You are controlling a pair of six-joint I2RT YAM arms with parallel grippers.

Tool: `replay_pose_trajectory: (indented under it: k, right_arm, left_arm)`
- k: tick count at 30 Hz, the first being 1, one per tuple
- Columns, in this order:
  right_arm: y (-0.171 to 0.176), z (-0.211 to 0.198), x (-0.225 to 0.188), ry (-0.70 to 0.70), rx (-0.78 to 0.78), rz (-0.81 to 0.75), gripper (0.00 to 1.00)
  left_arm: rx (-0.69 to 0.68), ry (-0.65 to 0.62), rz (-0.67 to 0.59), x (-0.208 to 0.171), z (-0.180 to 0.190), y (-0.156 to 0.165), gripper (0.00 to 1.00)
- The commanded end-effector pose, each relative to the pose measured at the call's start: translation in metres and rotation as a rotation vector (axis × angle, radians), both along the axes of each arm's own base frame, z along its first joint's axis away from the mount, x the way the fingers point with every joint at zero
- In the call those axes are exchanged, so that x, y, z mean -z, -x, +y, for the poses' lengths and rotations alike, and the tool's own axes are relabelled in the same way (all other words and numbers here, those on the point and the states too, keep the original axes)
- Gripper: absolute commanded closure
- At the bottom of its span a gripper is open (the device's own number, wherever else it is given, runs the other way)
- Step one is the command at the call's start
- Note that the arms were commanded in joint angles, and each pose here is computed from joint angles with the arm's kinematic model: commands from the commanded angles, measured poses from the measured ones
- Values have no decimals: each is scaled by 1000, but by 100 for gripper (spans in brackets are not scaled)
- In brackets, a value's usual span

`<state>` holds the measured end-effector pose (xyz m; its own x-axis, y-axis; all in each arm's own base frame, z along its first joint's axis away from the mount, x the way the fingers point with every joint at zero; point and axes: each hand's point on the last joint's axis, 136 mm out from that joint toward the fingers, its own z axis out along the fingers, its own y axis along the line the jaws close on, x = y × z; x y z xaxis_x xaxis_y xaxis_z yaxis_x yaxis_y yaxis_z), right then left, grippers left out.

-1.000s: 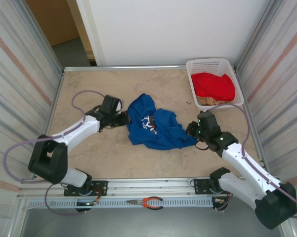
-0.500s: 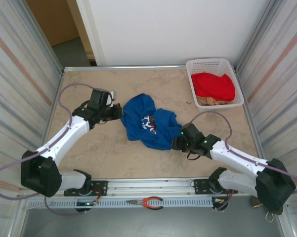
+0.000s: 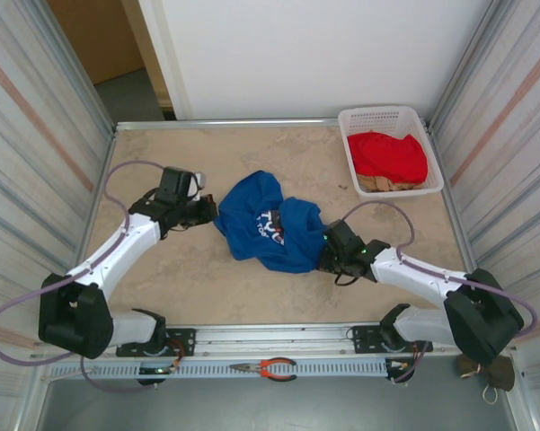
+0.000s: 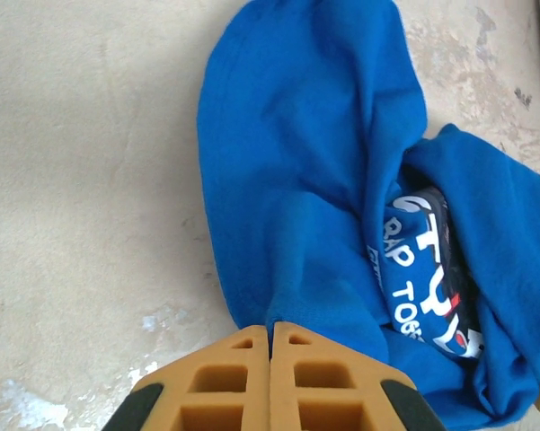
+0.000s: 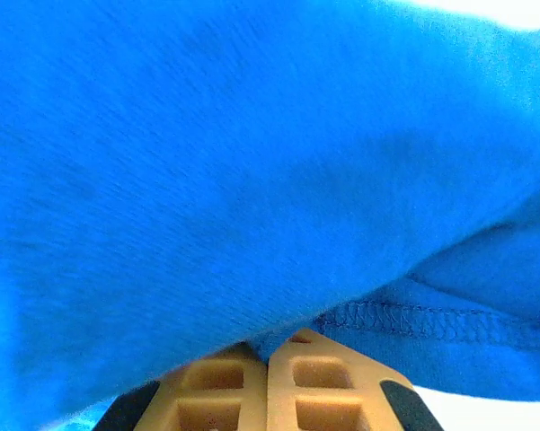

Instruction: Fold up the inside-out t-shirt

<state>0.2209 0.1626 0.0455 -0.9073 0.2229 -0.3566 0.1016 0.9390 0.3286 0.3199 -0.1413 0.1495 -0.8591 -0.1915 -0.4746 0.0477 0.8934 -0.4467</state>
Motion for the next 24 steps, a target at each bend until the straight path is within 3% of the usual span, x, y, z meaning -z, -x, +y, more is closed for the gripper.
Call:
replay_pose_trajectory:
  k: [1,6,11,14,24]
  right_arm:
    - [-36,3,-81,-92,-9,-191,100]
    - [-63,-53,-247,-234,100,-523,100]
    - [-63,-91,-369,-259,147,-760,100]
    - [-63,-96,-405,-287,147,-822,100]
    - [-48,-86,-446,-393,107,-906,100]
  left_arm:
    - [-49,77,-55,-24,15,-13,100]
    - [-146,153,-205,-95,50,-36,100]
    - [-202,228,-401,-184,66,-49,100]
    - [-207,265,-499,-232,67,-50,100]
    - [-166,342,-732,-343,63,-22,100]
